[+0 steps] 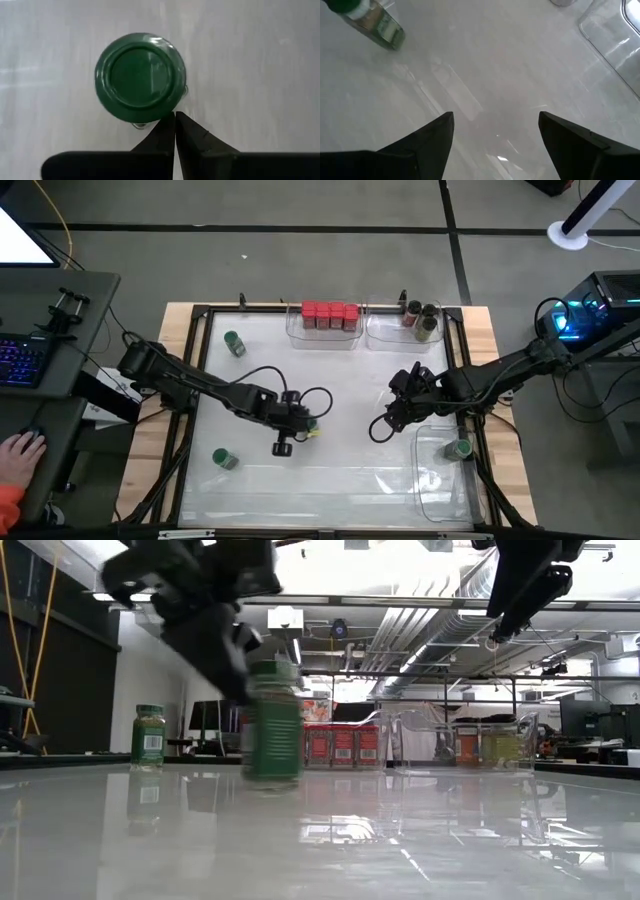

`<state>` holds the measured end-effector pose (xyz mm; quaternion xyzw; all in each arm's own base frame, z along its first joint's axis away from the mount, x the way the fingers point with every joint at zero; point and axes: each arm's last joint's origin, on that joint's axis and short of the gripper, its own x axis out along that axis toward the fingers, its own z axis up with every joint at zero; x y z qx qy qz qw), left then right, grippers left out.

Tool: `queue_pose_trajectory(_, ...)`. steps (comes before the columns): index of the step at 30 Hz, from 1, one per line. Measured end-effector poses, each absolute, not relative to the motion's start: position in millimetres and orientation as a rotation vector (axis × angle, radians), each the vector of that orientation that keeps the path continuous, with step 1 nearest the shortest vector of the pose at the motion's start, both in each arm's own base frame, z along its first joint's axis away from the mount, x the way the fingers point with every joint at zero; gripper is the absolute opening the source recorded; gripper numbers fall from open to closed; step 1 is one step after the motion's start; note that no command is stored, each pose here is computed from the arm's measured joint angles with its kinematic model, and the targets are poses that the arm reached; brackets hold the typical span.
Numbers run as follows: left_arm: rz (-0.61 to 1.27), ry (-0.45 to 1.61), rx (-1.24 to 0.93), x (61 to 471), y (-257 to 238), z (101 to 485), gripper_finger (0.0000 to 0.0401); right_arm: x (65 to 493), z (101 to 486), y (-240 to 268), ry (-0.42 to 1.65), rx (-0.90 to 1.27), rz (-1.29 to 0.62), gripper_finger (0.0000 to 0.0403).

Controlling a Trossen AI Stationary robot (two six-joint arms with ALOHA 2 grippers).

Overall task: Sort spices by type
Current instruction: Put the green seasoning bottle into the bottom transparent bin

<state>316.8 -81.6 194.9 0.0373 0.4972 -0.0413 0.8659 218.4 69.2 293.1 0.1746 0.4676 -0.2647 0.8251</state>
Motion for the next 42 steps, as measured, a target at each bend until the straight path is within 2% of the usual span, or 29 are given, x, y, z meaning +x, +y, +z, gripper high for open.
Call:
queue_pose_trajectory(10, 0.01, 0.943, 0.072, 350, -69, 172, 0.0, 220, 294, 70, 0.982, 0.378, -0.559, 0.0288)
queue_pose_trajectory(16, 0.039, 0.821, 0.109, 388, -58, 175, 0.0, 220, 294, 70, 0.975, 0.381, -0.557, 0.0288)
queue_pose_trajectory(27, 0.006, 0.741, 0.21, 450, -44, 179, 0.0, 229, 298, 73, 0.903, 0.365, -0.477, 0.0288)
queue_pose_trajectory(30, -0.011, 0.826, 0.216, 444, -38, 195, 0.0, 233, 300, 74, 0.889, 0.283, -0.411, 0.0288)
queue_pose_trajectory(36, 0.038, 1.034, 0.175, 399, -17, 218, 0.0, 239, 302, 69, 0.91, 0.005, -0.23, 0.0288)
queue_pose_trajectory(42, 0.216, 0.836, -0.053, 343, -10, 231, 0.0, 249, 291, 54, 1.051, -0.151, 0.059, 0.0288)
